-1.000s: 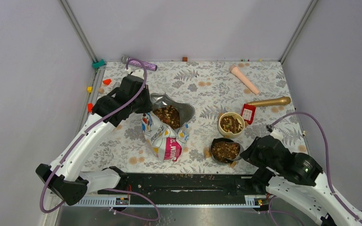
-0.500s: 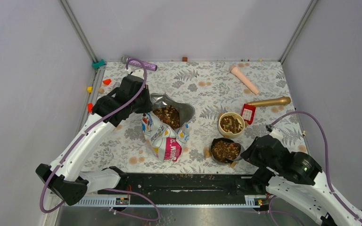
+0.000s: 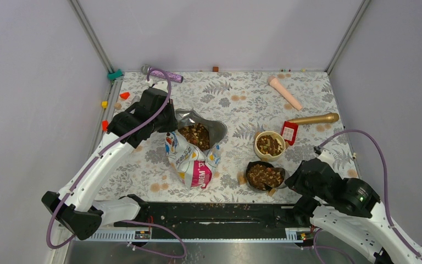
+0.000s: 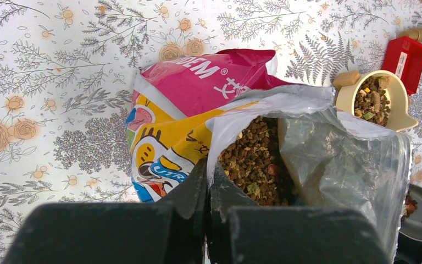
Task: Serve the pet food
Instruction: Pour the pet food into the pet food bowl.
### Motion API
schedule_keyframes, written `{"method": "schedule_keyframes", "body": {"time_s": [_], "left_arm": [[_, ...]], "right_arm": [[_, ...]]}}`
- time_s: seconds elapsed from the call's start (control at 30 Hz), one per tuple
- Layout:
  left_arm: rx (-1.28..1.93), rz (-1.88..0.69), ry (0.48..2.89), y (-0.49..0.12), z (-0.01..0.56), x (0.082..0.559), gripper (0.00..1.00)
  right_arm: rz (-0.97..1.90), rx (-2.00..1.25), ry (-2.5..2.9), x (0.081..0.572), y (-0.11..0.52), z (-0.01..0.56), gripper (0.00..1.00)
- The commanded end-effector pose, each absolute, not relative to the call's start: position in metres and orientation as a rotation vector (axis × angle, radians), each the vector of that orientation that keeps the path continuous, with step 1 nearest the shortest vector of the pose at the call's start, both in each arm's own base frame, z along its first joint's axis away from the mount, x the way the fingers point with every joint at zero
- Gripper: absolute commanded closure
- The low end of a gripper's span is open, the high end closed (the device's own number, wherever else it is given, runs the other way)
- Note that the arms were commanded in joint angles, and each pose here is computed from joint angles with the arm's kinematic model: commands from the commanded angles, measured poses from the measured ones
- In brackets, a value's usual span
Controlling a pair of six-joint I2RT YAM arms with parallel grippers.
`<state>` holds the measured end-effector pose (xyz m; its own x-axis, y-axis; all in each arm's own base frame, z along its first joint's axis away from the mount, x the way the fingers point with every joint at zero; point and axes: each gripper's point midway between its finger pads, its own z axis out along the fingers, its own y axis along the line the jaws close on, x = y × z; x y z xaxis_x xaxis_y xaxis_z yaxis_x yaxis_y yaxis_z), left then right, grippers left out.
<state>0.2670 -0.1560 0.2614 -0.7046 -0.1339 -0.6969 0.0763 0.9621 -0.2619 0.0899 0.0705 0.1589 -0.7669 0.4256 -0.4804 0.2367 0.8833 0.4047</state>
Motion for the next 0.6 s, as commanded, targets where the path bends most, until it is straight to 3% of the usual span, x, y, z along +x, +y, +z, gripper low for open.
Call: {"method": "schedule_keyframes", "body": {"time_s": [0.0,0.57], "left_arm": [[-0.032,-0.343,2.306,-0.157,0.264,0.274,1.00],[-0.034,-0.340,2.305,-0.156,0.265,0.274,1.00]], "right_arm": [[0.408,0.468,2.410,0.096,0.062,0.176,1.00],[0.383,0.365,2.455,0.097,0.069,0.179,1.00]]}}
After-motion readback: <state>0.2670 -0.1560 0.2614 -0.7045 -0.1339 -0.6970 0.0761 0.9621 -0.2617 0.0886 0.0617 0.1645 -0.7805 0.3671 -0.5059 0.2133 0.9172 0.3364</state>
